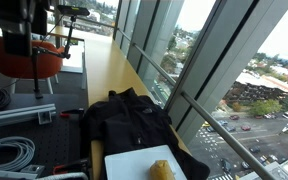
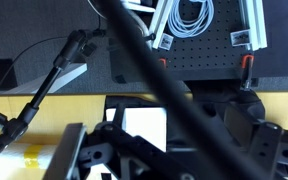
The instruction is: Zip up the black jumper
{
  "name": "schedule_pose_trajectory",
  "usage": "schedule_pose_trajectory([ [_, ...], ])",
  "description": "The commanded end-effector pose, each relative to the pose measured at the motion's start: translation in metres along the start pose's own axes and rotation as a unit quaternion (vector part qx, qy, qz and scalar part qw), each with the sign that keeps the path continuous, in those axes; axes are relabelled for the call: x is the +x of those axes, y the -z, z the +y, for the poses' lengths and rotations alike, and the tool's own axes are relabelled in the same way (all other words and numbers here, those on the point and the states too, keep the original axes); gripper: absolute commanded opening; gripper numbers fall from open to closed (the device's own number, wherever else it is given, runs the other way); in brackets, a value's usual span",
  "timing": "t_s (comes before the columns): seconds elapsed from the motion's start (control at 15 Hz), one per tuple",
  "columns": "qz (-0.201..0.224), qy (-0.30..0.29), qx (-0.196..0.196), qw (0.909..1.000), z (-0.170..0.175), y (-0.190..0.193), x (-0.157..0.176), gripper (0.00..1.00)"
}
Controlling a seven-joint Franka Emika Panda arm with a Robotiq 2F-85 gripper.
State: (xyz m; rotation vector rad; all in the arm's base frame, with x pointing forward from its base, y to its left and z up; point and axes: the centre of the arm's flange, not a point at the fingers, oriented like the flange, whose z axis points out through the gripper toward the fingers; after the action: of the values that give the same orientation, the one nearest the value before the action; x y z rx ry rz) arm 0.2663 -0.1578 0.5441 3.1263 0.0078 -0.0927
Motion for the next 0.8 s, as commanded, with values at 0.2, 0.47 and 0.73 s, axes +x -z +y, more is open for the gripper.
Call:
schedule_pose_trajectory([
  [0.2,0.012,-0.005,-0.003,0.9999,0.012,-0.026,0.036,1.0],
  [0.47,0.035,-0.004,0.001,0.9994,0.027,-0.047,0.076,1.0],
  [0.73,0.061,-0.002,0.011,0.9981,0.036,-0.072,0.126,1.0],
])
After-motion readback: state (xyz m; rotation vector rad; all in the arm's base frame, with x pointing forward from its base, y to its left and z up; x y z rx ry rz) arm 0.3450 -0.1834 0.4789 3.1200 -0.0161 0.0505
